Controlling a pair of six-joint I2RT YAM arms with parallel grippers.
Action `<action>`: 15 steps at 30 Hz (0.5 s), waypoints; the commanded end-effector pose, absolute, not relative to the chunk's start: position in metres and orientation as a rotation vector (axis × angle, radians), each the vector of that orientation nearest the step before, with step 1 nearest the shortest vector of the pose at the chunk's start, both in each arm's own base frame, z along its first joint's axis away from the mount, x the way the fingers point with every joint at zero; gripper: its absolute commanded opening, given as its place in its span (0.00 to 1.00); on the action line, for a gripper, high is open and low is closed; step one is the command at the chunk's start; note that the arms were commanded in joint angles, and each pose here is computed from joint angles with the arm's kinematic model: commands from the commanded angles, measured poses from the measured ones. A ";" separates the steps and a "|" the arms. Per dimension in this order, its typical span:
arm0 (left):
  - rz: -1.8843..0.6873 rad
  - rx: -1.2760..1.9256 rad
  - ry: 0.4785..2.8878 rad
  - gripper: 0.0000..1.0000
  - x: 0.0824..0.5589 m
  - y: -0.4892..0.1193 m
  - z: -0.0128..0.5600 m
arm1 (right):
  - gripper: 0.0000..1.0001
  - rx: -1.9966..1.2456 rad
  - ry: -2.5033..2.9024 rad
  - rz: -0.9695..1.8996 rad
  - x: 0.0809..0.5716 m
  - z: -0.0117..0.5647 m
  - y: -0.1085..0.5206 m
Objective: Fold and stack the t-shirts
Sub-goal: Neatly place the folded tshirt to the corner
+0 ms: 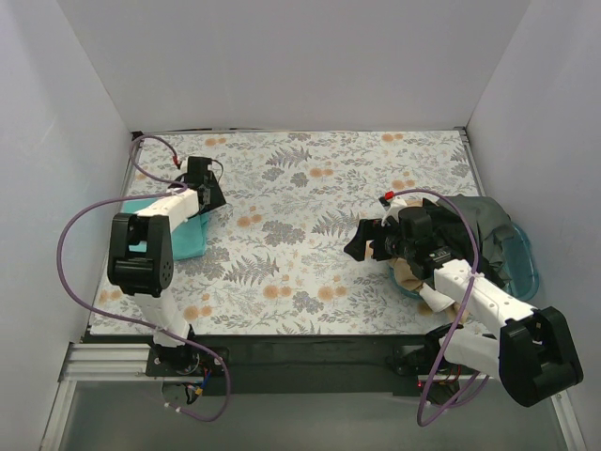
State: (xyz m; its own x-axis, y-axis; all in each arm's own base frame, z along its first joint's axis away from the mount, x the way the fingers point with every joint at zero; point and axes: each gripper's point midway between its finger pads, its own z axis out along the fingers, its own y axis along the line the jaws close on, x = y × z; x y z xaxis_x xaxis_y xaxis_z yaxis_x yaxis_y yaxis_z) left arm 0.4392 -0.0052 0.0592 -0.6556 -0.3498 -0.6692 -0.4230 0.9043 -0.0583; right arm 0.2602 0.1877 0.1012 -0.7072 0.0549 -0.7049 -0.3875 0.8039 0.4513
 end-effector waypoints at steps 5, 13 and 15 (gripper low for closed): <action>0.219 -0.670 2.344 0.57 0.430 0.010 0.053 | 0.98 -0.185 2.381 0.680 0.245 0.066 0.168; 0.307 -0.710 2.417 0.30 0.404 0.017 0.020 | 0.98 -0.173 2.377 0.659 0.246 0.067 0.165; 0.342 -0.762 2.424 0.23 0.389 0.021 0.010 | 0.98 -0.172 2.377 0.660 0.246 0.067 0.165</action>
